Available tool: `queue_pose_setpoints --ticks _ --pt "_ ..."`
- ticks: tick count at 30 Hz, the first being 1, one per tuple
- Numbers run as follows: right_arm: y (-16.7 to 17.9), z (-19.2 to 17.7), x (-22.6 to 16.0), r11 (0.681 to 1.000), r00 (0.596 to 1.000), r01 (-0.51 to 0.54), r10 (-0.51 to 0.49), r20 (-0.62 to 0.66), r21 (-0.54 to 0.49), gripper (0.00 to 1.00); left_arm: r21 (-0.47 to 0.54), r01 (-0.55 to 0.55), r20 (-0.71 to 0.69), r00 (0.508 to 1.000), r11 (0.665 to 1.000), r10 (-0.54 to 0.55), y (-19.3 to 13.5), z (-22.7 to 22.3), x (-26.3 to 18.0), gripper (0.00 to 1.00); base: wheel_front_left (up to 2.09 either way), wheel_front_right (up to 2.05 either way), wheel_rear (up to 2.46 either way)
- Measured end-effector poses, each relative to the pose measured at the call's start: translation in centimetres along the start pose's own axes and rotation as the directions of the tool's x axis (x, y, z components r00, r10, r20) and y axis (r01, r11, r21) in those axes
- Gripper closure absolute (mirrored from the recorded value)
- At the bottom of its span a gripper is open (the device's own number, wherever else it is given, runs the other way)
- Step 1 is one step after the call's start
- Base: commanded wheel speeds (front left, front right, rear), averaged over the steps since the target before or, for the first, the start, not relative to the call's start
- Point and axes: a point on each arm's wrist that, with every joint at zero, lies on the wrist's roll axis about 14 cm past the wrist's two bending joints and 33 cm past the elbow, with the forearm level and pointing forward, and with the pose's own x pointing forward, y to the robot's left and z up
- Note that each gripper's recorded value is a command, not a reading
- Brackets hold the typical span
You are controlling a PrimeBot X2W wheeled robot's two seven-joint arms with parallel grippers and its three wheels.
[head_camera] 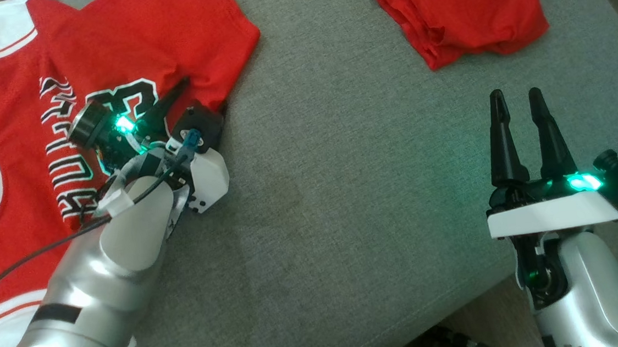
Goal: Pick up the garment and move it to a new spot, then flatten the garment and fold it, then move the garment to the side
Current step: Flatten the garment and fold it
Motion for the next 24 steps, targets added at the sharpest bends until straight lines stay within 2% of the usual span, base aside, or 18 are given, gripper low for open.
queue_pose_setpoints --ticks 1,2,3,4,11,16,24 --pt "0.0 0.0 0.0 1.000 1.000 0.000 0.000 0.000 0.000 0.00 0.002 0.001 -0.005 1.000 1.000 -0.001 0.0 -0.1 0.0 0.00 0.00 0.00 0.00" --pt "0.0 0.0 0.0 1.000 1.000 0.000 0.000 0.001 0.000 0.00 0.004 0.005 -0.009 1.000 1.000 -0.005 0.0 -0.1 0.1 0.55 0.00 0.00 0.00" --pt "0.0 0.1 0.0 1.000 1.000 -0.001 0.001 0.002 0.001 0.00 0.006 0.008 -0.013 1.000 1.000 -0.008 0.0 -0.1 0.1 0.95 0.00 0.00 0.00" --pt "0.0 0.1 0.0 1.000 1.000 -0.001 0.001 0.004 0.002 0.00 0.009 0.013 -0.013 1.000 1.000 -0.013 0.0 0.0 0.1 1.00 0.00 0.00 0.00" --pt "0.5 0.7 -0.1 1.000 1.000 -0.017 0.016 0.022 0.012 0.00 0.001 0.036 0.058 0.998 0.999 -0.036 -1.1 1.5 -0.7 1.00 0.00 0.00 0.00" --pt "1.1 1.5 -0.4 0.999 0.998 -0.035 0.034 0.045 0.022 0.00 -0.011 0.067 0.224 0.972 0.998 -0.063 -3.2 6.7 -2.0 1.00 0.00 0.00 0.00" --pt "1.8 2.4 -0.5 0.998 0.996 -0.060 0.058 0.075 0.031 0.00 -0.068 0.145 0.361 0.926 0.987 -0.111 -5.5 11.7 -5.0 1.00 0.00 0.00 0.00"
